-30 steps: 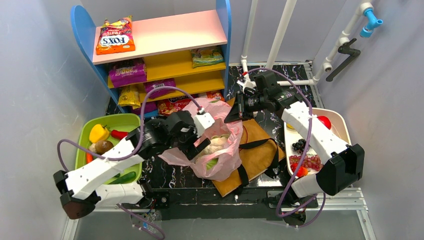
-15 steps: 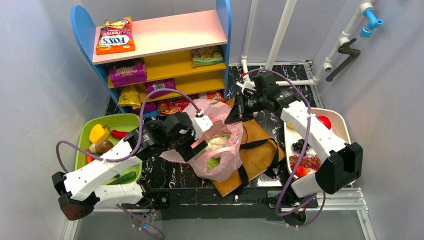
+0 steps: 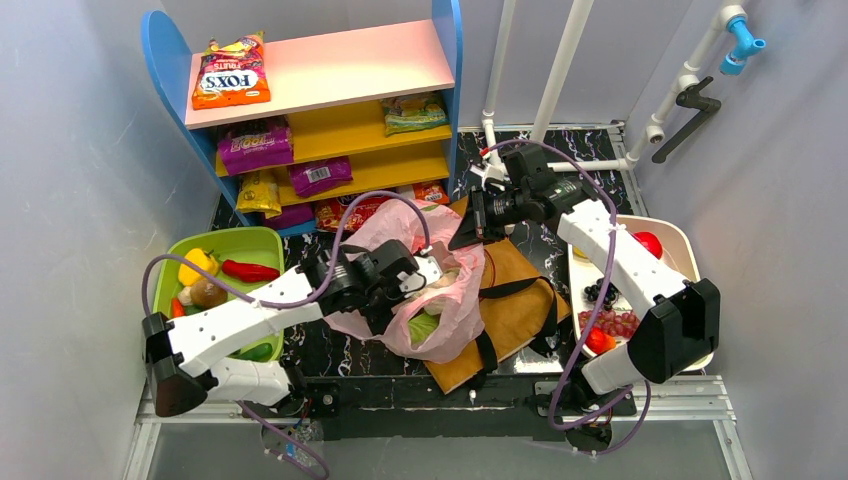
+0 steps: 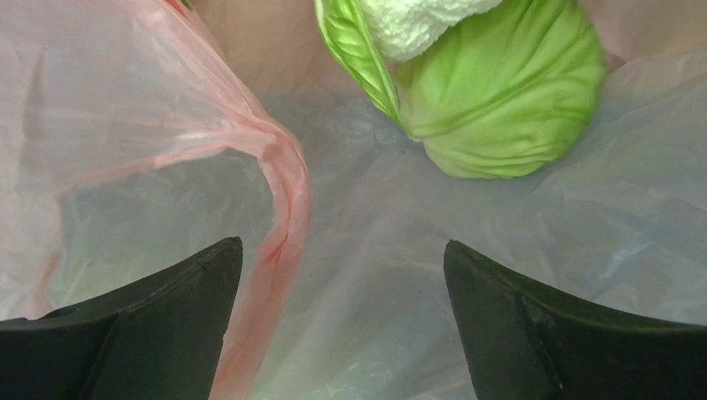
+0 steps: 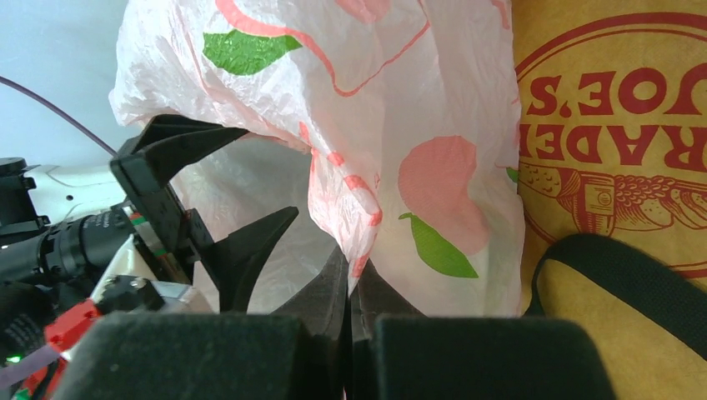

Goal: Place the food into the grocery bag and tie it
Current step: Adjust the grocery bag at the center of the board.

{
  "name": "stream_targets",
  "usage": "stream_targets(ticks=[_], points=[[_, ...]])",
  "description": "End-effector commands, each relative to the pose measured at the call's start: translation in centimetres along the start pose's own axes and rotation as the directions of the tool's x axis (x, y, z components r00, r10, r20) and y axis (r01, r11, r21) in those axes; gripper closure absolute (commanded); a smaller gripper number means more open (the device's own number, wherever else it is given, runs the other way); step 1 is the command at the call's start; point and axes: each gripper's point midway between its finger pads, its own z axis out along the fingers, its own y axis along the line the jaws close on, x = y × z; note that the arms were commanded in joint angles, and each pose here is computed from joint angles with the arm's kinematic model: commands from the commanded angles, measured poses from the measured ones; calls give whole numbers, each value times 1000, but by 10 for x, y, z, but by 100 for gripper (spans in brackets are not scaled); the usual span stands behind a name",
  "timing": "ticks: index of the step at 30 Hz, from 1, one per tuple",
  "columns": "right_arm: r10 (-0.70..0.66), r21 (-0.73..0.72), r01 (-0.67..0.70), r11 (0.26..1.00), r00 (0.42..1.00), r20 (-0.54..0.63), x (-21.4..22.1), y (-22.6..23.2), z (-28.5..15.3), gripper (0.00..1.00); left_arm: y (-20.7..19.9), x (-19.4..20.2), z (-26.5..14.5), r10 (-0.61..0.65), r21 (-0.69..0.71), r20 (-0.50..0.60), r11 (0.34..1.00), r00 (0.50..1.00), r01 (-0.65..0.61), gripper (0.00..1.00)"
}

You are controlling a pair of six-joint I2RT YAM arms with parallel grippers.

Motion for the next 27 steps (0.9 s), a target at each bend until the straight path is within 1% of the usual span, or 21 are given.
stream_targets(ticks=[1,3,4,5,7,10,11,12,14,16,21,24,27], points=[[-29,-27,28,999,1000,-8,-1,6,-2,99,7,17,0,-7,-66,-70,998,998,3,13],[-33,-28,32,999,999,-7,-1,6,-3,99,7,16,4,-15,-71,-55,997,998,11,20],[-33,-26,33,999,999,-7,-1,6,-3,99,7,15,5,-19,-71,-44,997,999,16,28],[-35,-26,35,999,999,-7,-1,6,-3,99,6,13,6,-21,-71,-35,997,999,19,33],[-33,-25,33,999,999,-11,0,6,-3,99,5,12,9,-16,-64,-24,998,1000,15,48],[-34,-36,33,999,999,-16,1,7,-3,99,5,6,7,-15,-64,16,998,1000,16,81],[-35,-38,34,999,999,-17,1,7,-3,99,8,3,4,-22,-71,31,997,999,24,95],[-33,-38,32,999,999,-18,2,7,-3,99,11,-2,-2,-34,-80,52,996,998,38,100],[-33,-36,33,999,999,-18,2,6,-3,99,12,-15,-15,-60,-67,107,995,992,68,100],[-33,-35,32,999,999,-19,2,6,-3,99,15,-34,-37,-93,-41,194,994,977,103,100],[-38,-25,38,999,999,-22,1,6,-3,99,25,-73,-96,-163,10,386,985,908,173,100],[-50,-30,50,998,998,-25,0,8,-5,97,26,-89,-119,-187,49,441,982,878,185,100],[-61,-22,60,998,998,-28,-1,8,-6,94,26,-100,-127,-209,74,453,978,867,197,100]])
